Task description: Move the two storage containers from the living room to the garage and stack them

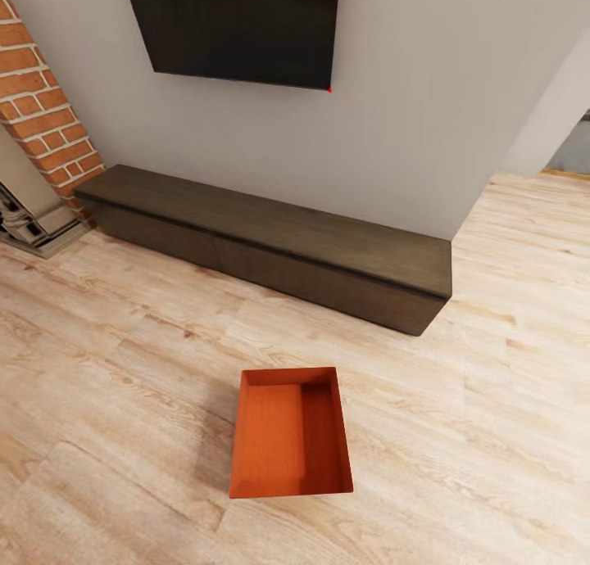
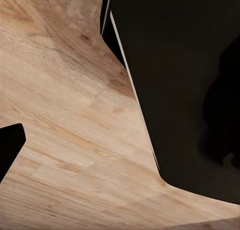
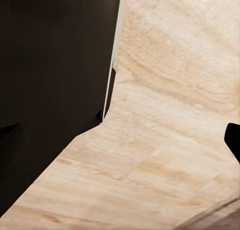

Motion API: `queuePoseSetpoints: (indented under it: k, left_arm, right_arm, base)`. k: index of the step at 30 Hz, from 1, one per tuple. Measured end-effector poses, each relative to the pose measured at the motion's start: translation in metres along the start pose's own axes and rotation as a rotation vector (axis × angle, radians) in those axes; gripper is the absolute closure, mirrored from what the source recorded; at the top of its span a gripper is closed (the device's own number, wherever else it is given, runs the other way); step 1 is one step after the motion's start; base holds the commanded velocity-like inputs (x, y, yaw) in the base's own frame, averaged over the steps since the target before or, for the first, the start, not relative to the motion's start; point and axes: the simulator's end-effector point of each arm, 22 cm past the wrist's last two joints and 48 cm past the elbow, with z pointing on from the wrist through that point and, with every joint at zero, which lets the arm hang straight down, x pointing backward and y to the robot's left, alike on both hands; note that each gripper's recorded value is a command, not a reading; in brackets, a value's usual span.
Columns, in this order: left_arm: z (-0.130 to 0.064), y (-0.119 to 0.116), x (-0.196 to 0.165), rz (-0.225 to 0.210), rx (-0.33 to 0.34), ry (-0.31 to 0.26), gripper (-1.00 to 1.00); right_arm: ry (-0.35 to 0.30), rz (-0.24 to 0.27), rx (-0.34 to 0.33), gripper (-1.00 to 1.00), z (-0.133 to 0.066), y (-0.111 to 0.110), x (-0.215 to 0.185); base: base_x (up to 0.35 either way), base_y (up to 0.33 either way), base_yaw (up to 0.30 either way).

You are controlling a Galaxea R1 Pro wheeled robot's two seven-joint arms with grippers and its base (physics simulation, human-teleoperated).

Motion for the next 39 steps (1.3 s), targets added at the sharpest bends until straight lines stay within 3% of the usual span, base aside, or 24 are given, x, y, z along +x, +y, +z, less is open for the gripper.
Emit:
queuePoseSetpoints:
  k: [15,19,20,23,25,26,28,32,36,37,38,39]
  left_arm:
    - [0.0,-0.003,0.0,0.007,0.005,-0.001,-1.0]
    - [-0.001,0.013,-0.041,0.02,-0.008,-0.079,-1.0]
    - [-0.005,0.033,-0.075,0.021,-0.029,-0.14,-1.0]
    - [-0.02,0.085,-0.14,0.03,-0.084,-0.244,-1.0]
    - [-0.031,0.112,-0.17,0.031,-0.114,-0.262,-1.0]
    - [-0.033,0.116,-0.175,0.028,-0.117,-0.259,-1.0]
    - [-0.043,0.117,-0.213,0.013,-0.114,-0.268,-1.0]
    - [-0.064,0.091,-0.295,-0.016,-0.076,-0.344,-1.0]
    - [-0.081,0.06,-0.351,-0.036,-0.035,-0.385,-1.0]
    - [-0.087,0.044,-0.368,-0.042,-0.015,-0.387,-1.0]
    - [-0.097,0.003,-0.395,-0.032,0.02,-0.381,-1.0]
    - [-0.126,-0.035,-0.444,-0.018,0.044,-0.446,-1.0]
  right_arm:
    - [0.004,0.001,0.002,-1.0,0.0,-0.001,0.001]
    - [0.003,-0.018,0.04,-1.0,0.001,-0.017,-0.005]
    - [0.003,-0.014,0.062,-1.0,0.003,-0.024,-0.016]
    - [-0.039,-0.007,0.121,-1.0,0.008,-0.056,-0.072]
    - [-0.111,0.002,0.162,-1.0,0.007,-0.085,-0.132]
    - [-0.131,0.006,0.17,-1.0,0.005,-0.09,-0.146]
    - [-0.242,0.027,0.209,-1.0,-0.006,-0.111,-0.226]
    - [-0.382,0.077,0.279,-1.0,-0.034,-0.142,-0.334]
    - [-0.465,0.115,0.307,-1.0,-0.058,-0.159,-0.396]
    - [-0.499,0.127,0.313,-1.0,-0.068,-0.164,-0.418]
    - [-0.575,0.193,0.311,-1.0,-0.091,-0.175,-0.463]
    - [-0.665,0.237,0.304,-1.0,-0.125,-0.182,-0.52]
  base:
    - [0.0,0.0,0.0]
    - [0.0,0.0,0.0]
    - [0.0,0.0,0.0]
    - [0.0,0.0,0.0]
    - [0.0,0.0,0.0]
    - [0.0,0.0,0.0]
    - [0.0,0.0,0.0]
    - [0.0,0.0,0.0]
    - [0.0,0.0,0.0]
    - [0.0,0.0,0.0]
    - [0.0,0.0,0.0]
    - [0.0,0.0,0.0]
